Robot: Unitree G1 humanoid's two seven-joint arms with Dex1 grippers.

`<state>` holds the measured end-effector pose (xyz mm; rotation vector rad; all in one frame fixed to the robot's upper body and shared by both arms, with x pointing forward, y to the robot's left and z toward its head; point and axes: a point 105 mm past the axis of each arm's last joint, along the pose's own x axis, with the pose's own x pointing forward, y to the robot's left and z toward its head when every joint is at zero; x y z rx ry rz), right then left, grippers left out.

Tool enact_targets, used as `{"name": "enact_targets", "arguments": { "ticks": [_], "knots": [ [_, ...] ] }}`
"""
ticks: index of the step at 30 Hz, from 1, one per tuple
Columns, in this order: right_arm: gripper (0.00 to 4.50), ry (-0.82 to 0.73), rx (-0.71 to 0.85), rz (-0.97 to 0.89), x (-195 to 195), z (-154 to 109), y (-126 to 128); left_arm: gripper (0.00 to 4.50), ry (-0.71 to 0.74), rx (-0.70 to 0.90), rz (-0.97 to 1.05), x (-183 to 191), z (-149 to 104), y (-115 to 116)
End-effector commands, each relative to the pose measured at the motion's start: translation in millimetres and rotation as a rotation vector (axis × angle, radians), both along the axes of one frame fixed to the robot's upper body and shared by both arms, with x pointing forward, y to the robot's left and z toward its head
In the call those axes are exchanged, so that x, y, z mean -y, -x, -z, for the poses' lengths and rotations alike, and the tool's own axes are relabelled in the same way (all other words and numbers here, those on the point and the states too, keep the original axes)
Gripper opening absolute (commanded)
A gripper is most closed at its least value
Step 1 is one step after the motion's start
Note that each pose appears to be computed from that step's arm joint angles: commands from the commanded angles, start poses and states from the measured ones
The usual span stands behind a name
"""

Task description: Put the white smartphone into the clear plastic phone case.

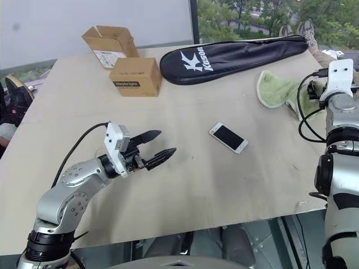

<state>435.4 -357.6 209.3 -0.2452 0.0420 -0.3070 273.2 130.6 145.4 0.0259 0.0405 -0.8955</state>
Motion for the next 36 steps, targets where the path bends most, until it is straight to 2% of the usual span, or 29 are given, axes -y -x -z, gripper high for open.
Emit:
{"name": "enact_targets", "arguments": {
  "ticks": [1, 8, 16, 18, 23, 30, 36],
  "knots": [
    [4.42, -0.010, 0.213, -0.046, -6.2, -55.2, -1.0, 4.50, 0.003, 0.037, 0.006, -0.1, -6.8, -0.1],
    [4.42, -0.059, 0.327, -0.223, -25.8, -87.4, -2.1, 4.50, 0.004, 0.037, -0.003, -2.7, -5.9, 0.2],
    [4.42, -0.091, 0.371, -0.430, -45.4, -96.0, 1.4, 4.50, -0.015, 0.038, -0.023, -13.5, -4.4, 0.2],
    [4.42, -0.115, 0.316, -0.737, -83.8, -85.6, 5.4, 4.50, -0.040, 0.034, -0.051, -29.3, -3.8, 0.5],
    [4.42, -0.061, 0.114, -1.229, -149.8, -35.1, 44.4, 4.50, -0.142, 0.019, -0.033, -64.9, 1.9, 6.7],
    [4.42, -0.051, -0.101, -1.545, -199.6, 20.6, 109.8, 4.50, -0.345, -0.088, 0.132, -108.7, 12.0, 20.2],
    [4.42, -0.070, -0.134, -1.586, -209.6, 29.1, 129.5, 4.50, -0.497, -0.121, 0.119, -148.2, 18.2, 14.4]
  ]
}}
